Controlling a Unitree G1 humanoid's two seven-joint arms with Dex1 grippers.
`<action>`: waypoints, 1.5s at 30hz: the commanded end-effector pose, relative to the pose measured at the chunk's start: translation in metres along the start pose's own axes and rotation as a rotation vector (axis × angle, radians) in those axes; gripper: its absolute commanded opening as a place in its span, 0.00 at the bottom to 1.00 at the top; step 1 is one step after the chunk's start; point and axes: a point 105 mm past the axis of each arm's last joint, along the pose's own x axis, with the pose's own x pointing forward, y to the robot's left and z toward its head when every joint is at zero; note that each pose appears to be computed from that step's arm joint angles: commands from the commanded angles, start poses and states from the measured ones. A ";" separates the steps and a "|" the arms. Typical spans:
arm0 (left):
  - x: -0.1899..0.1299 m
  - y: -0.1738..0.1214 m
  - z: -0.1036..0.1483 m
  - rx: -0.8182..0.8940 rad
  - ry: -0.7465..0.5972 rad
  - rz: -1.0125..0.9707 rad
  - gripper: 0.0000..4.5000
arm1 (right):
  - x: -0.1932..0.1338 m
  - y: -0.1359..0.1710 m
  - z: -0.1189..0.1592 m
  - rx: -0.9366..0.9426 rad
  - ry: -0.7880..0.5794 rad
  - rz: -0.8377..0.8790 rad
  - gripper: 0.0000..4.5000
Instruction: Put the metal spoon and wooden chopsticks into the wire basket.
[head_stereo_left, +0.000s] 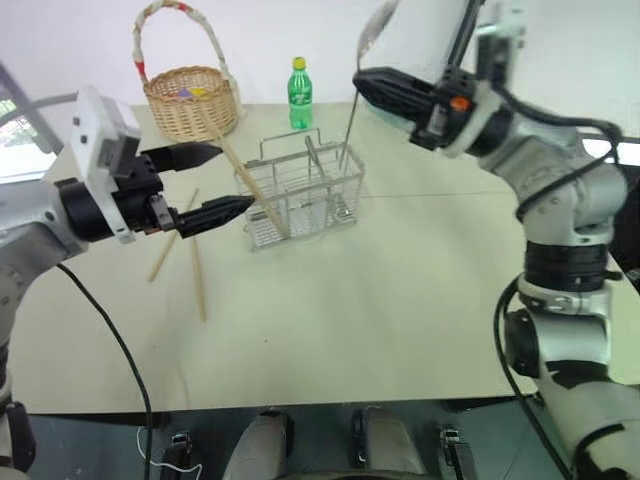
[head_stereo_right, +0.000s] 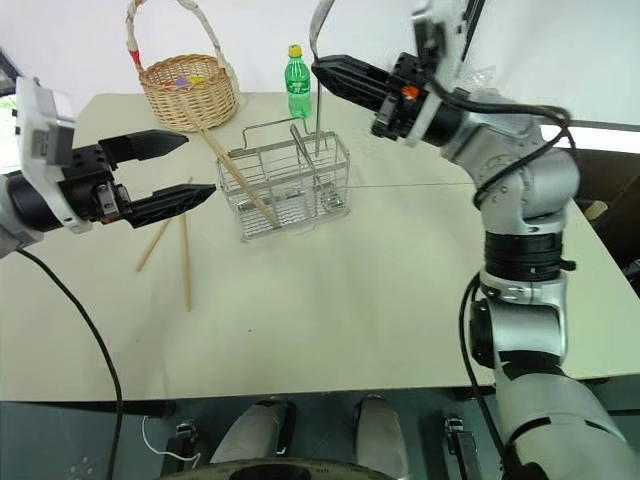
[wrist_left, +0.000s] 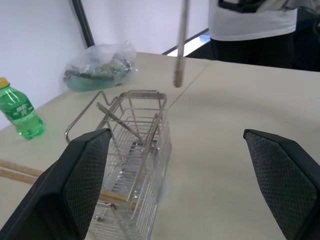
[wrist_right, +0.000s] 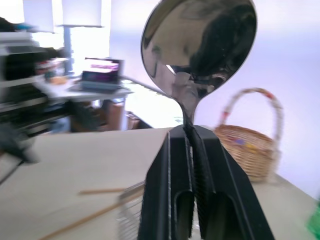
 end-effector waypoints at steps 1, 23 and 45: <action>-0.001 -0.001 0.012 0.053 -0.039 0.007 1.00 | 0.009 -0.015 -0.002 -0.054 -0.020 -0.118 0.01; -0.027 0.038 0.014 -0.016 -0.093 0.278 1.00 | -0.007 -0.014 0.006 -0.059 -0.002 -0.126 0.79; -0.052 0.136 -0.146 -0.489 0.518 0.729 1.00 | -0.139 0.098 -0.044 0.080 0.414 0.136 0.79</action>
